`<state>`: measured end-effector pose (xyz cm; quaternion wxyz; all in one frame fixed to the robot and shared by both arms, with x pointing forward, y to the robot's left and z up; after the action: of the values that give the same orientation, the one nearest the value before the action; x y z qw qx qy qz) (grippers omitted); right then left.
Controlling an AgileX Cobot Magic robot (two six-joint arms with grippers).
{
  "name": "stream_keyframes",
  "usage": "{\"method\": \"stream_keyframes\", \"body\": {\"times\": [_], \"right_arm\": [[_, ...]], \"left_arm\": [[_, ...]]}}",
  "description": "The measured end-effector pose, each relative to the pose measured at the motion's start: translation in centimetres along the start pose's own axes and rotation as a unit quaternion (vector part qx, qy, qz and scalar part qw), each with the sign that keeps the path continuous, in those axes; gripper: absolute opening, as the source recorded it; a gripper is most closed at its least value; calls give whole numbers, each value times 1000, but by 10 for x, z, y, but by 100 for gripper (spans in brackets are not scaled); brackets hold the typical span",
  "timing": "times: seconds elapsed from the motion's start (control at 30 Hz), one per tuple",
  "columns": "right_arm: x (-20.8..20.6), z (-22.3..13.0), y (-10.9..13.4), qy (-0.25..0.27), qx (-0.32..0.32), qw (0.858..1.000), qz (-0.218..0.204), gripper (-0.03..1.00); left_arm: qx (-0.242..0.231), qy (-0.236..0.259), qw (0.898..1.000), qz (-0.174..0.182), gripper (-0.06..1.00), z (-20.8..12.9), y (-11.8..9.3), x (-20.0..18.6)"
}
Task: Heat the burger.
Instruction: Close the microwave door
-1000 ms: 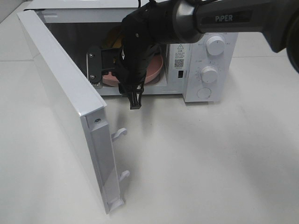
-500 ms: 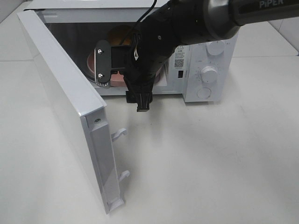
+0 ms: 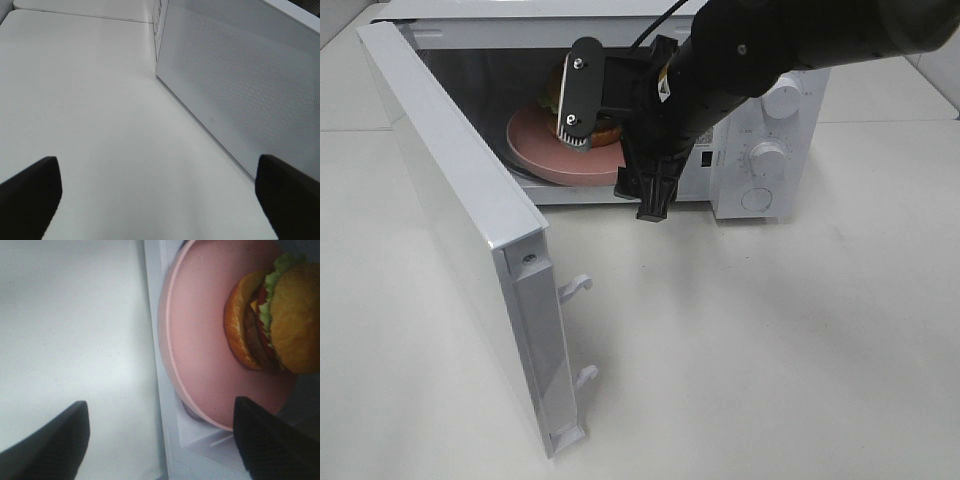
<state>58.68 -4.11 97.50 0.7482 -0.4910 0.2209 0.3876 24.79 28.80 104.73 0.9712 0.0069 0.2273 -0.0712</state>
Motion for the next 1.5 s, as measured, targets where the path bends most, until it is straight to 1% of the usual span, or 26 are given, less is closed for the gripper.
{"method": "stream_keyframes", "body": {"times": [0.07,0.1,0.17,0.2,0.27,0.3,0.33,0.37,0.43,0.5,0.53,0.63,0.7,0.77,0.8,0.83,0.87,0.93,0.97,1.03,1.07,1.13,1.23,1.3,1.47,1.5], "right_arm": [[-10,-2,-3,-2,42,999,-6,77],[-10,-2,-3,-2,42,999,-6,77],[-24,-4,-6,-6,83,996,-12,77],[-24,-4,-6,-6,83,996,-12,77],[-34,-5,-7,-6,108,994,-15,77],[-45,-6,-8,-6,139,990,-17,78],[-45,-6,-8,-6,139,990,-17,78],[-55,-7,-8,-6,170,985,-19,78],[-61,-9,-8,-4,183,983,-19,80],[-74,-16,-4,12,221,975,-14,83],[-74,-16,-4,12,221,975,-14,83],[-92,-27,5,37,259,965,-7,84],[-97,-29,6,40,266,963,-7,84],[-116,-37,12,50,293,955,-7,84],[-116,-37,12,50,293,955,-7,84],[-129,-40,14,52,315,948,-8,84],[-129,-40,14,52,315,948,-8,84],[-150,-43,15,53,346,937,-9,83],[-150,-43,15,53,346,937,-9,83],[-176,-49,20,68,383,921,0,82],[-176,-49,20,68,383,921,0,82],[-192,-54,26,92,408,908,14,81],[-197,-57,29,104,416,903,20,81],[-216,-65,37,140,423,895,36,80],[-237,-70,40,133,432,892,32,77],[-249,-73,43,121,441,889,25,77]], "left_arm": [[0,0,1000,0,97,0,0,0],[0,0,1000,0,97,0,0,0],[0,0,1000,0,97,0,0,0],[0,0,1000,0,97,0,0,0],[0,0,1000,0,97,0,0,0],[0,0,1000,0,97,0,0,0],[0,0,1000,0,97,0,0,0],[0,0,1000,0,97,0,0,0],[0,0,1000,0,97,0,0,0],[0,0,1000,0,97,0,0,0],[0,0,1000,0,97,0,0,0],[0,0,1000,0,97,0,0,0],[0,0,1000,0,97,0,0,0],[0,0,1000,0,97,0,0,0],[0,0,1000,0,97,0,0,0],[0,0,1000,0,97,0,0,0],[0,0,1000,0,97,0,0,0],[0,0,1000,0,97,0,0,0],[0,0,1000,0,97,0,0,0],[0,0,1000,0,97,0,0,0],[0,0,1000,0,97,0,0,0],[0,0,1000,0,97,0,0,0],[0,0,1000,0,97,0,0,0],[0,0,1000,0,97,0,0,0],[0,0,1000,0,97,0,0,0],[0,0,1000,0,97,0,0,0]]}}
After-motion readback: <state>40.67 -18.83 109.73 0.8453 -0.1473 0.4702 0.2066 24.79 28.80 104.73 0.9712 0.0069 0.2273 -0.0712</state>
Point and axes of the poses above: a point on each arm's last joint axis where the gripper is mounted, x pointing out along that axis toward the gripper, y along the wrist's bending axis when the last joint is at zero, z = x × y, the point moved 2 cm from there along x, pointing out along that axis toward the gripper, and after that the axes turned 7 degrees about x, right-handed, at the moved point
